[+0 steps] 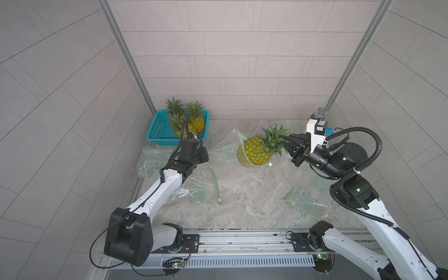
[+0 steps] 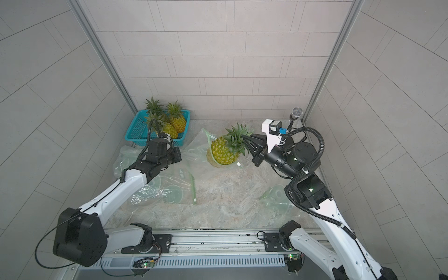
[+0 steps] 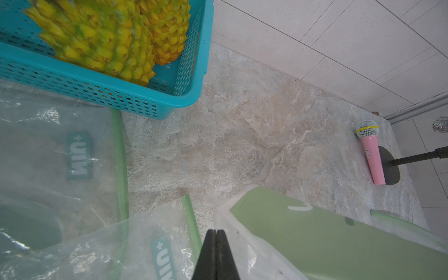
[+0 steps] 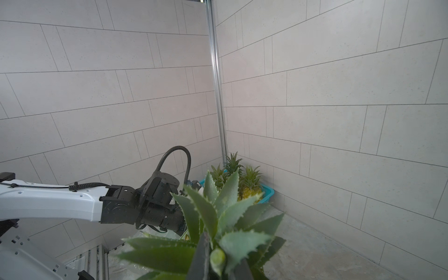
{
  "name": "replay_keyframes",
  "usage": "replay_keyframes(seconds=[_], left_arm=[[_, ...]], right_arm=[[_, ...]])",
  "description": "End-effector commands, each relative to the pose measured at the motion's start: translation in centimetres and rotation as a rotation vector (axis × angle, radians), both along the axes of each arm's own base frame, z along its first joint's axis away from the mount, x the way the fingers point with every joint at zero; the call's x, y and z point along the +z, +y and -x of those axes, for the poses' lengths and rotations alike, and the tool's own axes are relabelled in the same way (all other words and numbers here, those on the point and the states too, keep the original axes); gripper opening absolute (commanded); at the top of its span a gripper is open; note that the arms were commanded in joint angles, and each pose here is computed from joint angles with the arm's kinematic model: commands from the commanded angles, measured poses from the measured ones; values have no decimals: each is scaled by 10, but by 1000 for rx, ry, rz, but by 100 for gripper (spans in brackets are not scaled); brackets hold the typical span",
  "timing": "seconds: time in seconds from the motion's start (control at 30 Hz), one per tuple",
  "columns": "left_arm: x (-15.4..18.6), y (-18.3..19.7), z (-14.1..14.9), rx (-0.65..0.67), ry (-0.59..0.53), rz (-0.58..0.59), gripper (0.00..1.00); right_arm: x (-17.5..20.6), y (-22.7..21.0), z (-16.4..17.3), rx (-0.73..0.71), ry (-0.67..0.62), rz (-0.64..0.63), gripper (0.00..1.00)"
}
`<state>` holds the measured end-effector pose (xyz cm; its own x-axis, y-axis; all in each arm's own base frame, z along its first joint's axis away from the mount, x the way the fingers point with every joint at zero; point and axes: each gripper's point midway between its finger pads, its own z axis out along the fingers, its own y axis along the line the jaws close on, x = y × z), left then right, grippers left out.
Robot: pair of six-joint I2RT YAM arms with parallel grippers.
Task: Open the zip-top bag and take out the pineapple
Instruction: Pick up the pineapple from the zipper food storage bag.
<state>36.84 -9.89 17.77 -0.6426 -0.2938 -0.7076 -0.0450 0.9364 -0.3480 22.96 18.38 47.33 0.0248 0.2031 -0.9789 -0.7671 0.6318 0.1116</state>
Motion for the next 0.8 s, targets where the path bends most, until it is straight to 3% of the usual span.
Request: replay_keyframes(seconds=[0.0, 0.43, 0.77], left_arm=[[14, 1, 3, -22, -26, -79, 0], [2, -22, 5, -124, 15, -147, 0], [-12, -11, 4, -82, 71, -207, 0]], right_arm=[[74, -15, 34, 6, -259, -119, 0], [79, -2, 23, 44, -259, -86, 0], [92, -13, 48, 42, -333, -92, 0]])
